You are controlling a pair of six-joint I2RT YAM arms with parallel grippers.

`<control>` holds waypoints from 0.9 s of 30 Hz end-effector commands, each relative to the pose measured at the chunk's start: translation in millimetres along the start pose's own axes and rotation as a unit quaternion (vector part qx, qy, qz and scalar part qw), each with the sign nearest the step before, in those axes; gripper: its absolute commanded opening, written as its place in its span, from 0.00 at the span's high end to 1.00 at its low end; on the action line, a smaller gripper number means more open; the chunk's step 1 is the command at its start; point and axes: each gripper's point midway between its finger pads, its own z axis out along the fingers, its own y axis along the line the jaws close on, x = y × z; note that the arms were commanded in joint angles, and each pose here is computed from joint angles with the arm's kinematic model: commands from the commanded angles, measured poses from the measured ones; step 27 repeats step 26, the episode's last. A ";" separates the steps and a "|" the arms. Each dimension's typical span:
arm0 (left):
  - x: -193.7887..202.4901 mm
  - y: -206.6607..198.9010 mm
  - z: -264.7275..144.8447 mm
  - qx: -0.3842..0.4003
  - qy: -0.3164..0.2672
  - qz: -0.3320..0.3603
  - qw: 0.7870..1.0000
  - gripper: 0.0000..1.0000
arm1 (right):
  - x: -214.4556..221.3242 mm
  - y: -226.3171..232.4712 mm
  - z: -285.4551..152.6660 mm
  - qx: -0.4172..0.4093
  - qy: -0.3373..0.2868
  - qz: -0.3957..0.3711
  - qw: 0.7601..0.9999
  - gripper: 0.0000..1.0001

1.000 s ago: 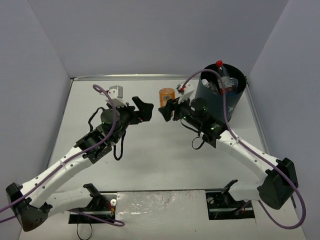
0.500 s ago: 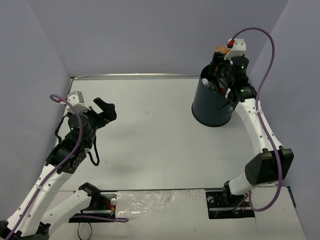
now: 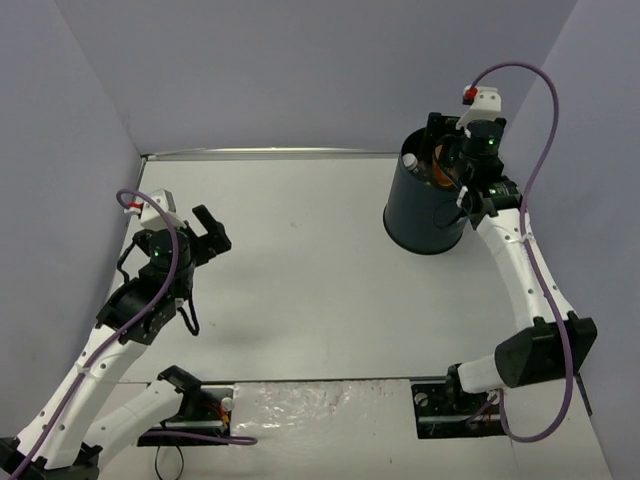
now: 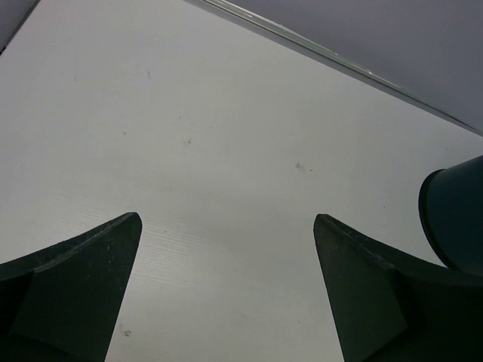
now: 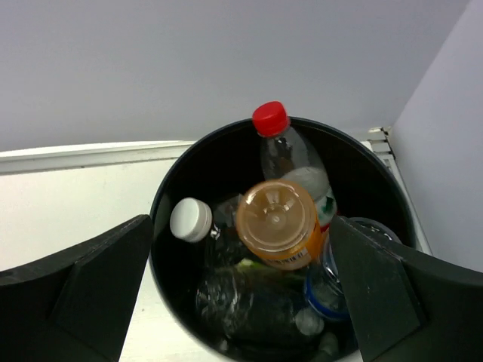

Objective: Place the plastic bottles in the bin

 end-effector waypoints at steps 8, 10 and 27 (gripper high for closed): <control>1.4 22.9 -0.1 -0.052 -0.003 0.018 0.998 0.03 | 51.1 -63.1 -151.6 0.116 -0.026 0.176 0.977 0.00; 8.3 28.5 1.5 -0.061 0.003 0.028 0.998 0.03 | 81.0 -74.1 -163.0 0.144 -0.010 0.191 0.971 0.00; 34.4 46.3 5.5 -0.078 0.017 0.060 0.995 0.03 | 112.3 -107.3 -183.5 0.240 0.000 0.200 0.950 0.00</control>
